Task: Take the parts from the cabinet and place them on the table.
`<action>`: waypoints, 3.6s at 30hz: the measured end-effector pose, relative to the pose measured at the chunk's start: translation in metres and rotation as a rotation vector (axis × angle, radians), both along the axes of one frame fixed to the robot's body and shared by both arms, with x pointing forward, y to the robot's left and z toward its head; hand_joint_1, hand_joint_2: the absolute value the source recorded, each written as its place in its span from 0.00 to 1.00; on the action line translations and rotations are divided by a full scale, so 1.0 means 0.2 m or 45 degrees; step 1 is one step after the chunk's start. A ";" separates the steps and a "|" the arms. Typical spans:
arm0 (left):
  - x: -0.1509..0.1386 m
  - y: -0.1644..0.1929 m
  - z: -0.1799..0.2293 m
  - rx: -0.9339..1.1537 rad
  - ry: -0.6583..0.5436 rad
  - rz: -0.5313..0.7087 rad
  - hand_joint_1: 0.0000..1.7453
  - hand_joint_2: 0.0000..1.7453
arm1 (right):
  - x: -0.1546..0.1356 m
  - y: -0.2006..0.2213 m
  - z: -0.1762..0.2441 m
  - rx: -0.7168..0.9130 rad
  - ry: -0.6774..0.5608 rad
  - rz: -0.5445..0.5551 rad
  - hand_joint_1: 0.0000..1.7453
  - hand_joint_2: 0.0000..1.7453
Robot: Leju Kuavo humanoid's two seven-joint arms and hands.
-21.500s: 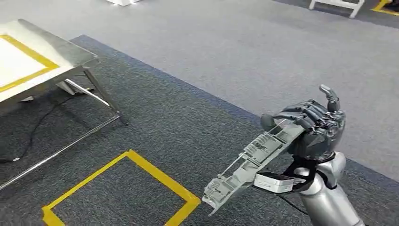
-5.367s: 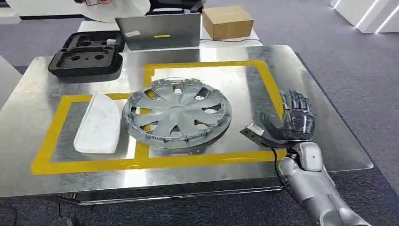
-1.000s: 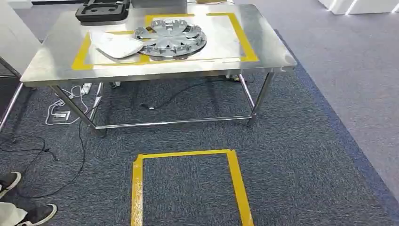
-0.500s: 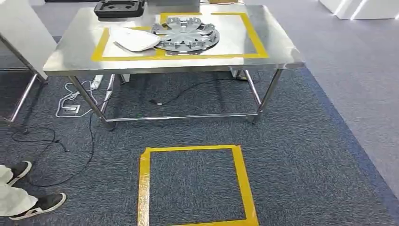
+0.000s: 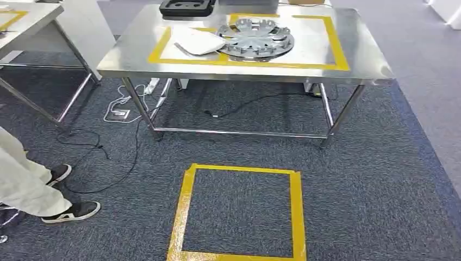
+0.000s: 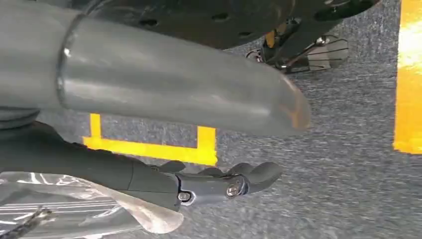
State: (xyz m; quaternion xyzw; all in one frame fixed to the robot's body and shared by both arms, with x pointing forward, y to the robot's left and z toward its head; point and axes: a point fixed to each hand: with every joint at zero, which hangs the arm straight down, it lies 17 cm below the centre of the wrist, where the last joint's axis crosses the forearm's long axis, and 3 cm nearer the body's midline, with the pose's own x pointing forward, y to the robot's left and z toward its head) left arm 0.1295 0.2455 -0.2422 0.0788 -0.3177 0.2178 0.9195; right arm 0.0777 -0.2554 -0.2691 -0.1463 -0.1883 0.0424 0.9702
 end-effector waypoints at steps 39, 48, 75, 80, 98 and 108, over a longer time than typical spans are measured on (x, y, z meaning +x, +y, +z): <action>0.15 0.04 0.05 -0.024 -0.118 0.019 0.00 0.00 | 0.20 0.06 0.04 0.042 -0.121 0.088 0.00 0.00; 0.15 0.02 0.05 -0.032 -0.101 0.005 0.00 0.00 | 0.17 0.07 0.03 0.044 -0.090 0.099 0.00 0.00; 0.11 0.01 0.04 -0.027 -0.085 -0.002 0.00 0.00 | 0.16 0.10 0.03 0.039 -0.092 0.154 0.00 0.00; 0.14 0.00 0.05 -0.026 -0.102 -0.002 0.00 0.00 | 0.19 0.10 0.04 0.039 -0.111 0.154 0.00 0.00; 0.06 0.00 0.02 -0.017 -0.047 -0.028 0.00 0.00 | 0.14 0.10 0.02 0.024 -0.055 0.179 0.00 0.00; 0.09 -0.04 0.03 -0.038 -0.058 -0.038 0.00 0.00 | 0.12 0.10 0.03 0.023 -0.071 0.181 0.00 0.00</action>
